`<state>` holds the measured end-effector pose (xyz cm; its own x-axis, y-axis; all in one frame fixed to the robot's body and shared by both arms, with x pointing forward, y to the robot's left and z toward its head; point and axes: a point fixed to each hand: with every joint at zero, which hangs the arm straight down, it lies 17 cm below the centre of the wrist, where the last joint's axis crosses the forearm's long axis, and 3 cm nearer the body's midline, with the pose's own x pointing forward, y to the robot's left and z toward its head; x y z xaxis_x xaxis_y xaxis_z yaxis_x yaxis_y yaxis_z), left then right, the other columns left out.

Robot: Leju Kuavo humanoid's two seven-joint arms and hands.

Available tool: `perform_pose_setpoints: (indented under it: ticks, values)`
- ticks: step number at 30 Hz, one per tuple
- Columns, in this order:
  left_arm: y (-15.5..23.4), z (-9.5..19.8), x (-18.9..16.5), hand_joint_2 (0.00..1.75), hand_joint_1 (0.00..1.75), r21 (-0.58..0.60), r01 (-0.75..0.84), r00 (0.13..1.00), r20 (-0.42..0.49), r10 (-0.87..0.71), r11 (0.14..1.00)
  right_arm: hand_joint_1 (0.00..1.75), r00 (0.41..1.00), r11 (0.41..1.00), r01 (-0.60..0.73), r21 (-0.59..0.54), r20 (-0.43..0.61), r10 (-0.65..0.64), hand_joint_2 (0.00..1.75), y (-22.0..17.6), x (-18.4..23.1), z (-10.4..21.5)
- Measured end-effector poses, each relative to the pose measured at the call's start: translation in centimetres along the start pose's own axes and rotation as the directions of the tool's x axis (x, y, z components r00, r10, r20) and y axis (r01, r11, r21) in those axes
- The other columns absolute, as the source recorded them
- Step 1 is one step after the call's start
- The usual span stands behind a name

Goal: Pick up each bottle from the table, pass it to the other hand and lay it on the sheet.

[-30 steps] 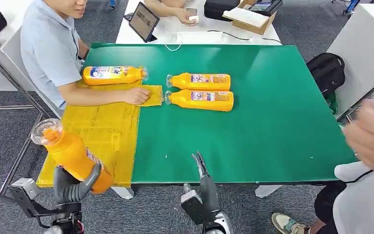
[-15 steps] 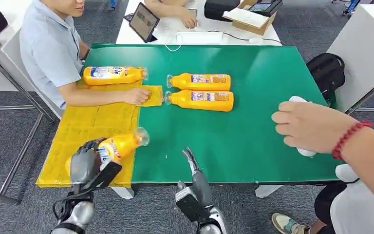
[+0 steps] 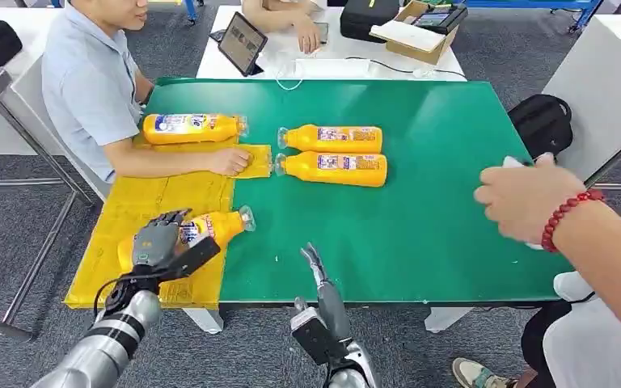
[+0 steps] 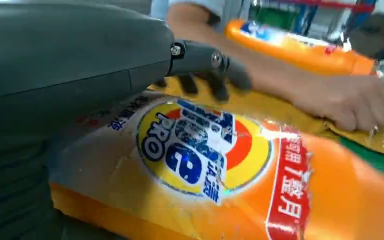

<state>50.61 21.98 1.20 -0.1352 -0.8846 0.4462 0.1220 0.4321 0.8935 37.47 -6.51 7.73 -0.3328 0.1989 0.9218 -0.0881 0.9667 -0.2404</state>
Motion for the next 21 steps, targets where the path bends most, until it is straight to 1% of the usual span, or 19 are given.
perform_pose_setpoints:
  ticks: [4,6,8,9,11,12,14,15,16,19,20,21]
  values:
    - [-0.7,-0.3,0.8,0.00,0.00,-0.068,-0.100,0.995,0.022,0.102,0.993,0.00,1.000,1.000,-0.010,0.001,0.007,0.010,0.00,-0.1,-0.1,0.1]
    - [-1.0,-0.4,1.4,0.00,0.00,-0.095,-0.187,0.981,0.029,0.191,0.978,0.00,1.000,1.000,-0.013,-0.001,0.006,0.013,0.00,-0.2,-0.2,0.2]
    - [-0.7,-0.5,2.5,0.00,0.00,-0.128,-0.358,0.930,0.042,0.366,0.925,0.00,1.000,1.000,-0.014,-0.006,0.012,0.014,0.00,-0.3,-0.2,0.1]
    - [-0.4,-0.5,3.1,0.00,0.00,-0.125,-0.428,0.898,0.052,0.437,0.895,0.00,1.000,1.000,-0.014,-0.009,0.013,0.014,0.00,-0.4,-0.3,0.1]
    - [0.4,-0.3,3.8,0.00,0.00,-0.085,-0.502,0.859,0.066,0.507,0.861,0.00,1.000,1.000,-0.014,-0.015,0.012,0.014,0.00,-0.5,-0.3,0.0]
    - [1.3,-0.3,4.0,1.75,0.00,-0.042,-0.522,0.848,0.081,0.523,0.852,0.00,1.000,1.000,-0.016,-0.020,0.010,0.016,0.00,-0.5,-0.4,0.1]
    - [2.7,0.2,4.6,1.75,0.00,0.040,-0.566,0.821,0.117,0.559,0.823,0.00,1.000,0.999,-0.023,-0.027,0.007,0.023,0.00,-0.6,-0.5,0.1]
    - [3.4,0.8,5.0,1.75,0.00,0.078,-0.600,0.797,0.146,0.587,0.796,0.00,0.999,0.999,-0.035,-0.035,0.007,0.035,0.00,-0.8,-0.6,0.2]
    - [4.9,1.3,5.5,1.75,0.00,0.142,-0.639,0.767,0.195,0.612,0.756,0.00,0.999,0.998,-0.052,-0.043,0.010,0.052,0.00,-1.1,-0.6,0.2]
    - [9.6,3.9,6.2,1.75,0.00,0.361,-0.693,0.720,0.322,0.614,0.624,0.00,0.992,0.991,-0.120,-0.065,0.033,0.122,0.00,-1.9,-0.5,0.0]
    - [11.0,4.8,6.5,1.75,0.00,0.414,-0.713,0.699,0.355,0.620,0.566,0.00,0.986,0.985,-0.158,-0.074,0.049,0.162,0.00,-2.3,-0.3,-0.2]
    - [12.9,5.9,6.4,1.75,0.00,0.479,-0.728,0.678,0.396,0.619,0.491,0.00,0.974,0.974,-0.210,-0.081,0.073,0.216,0.00,-2.8,-0.1,-0.6]
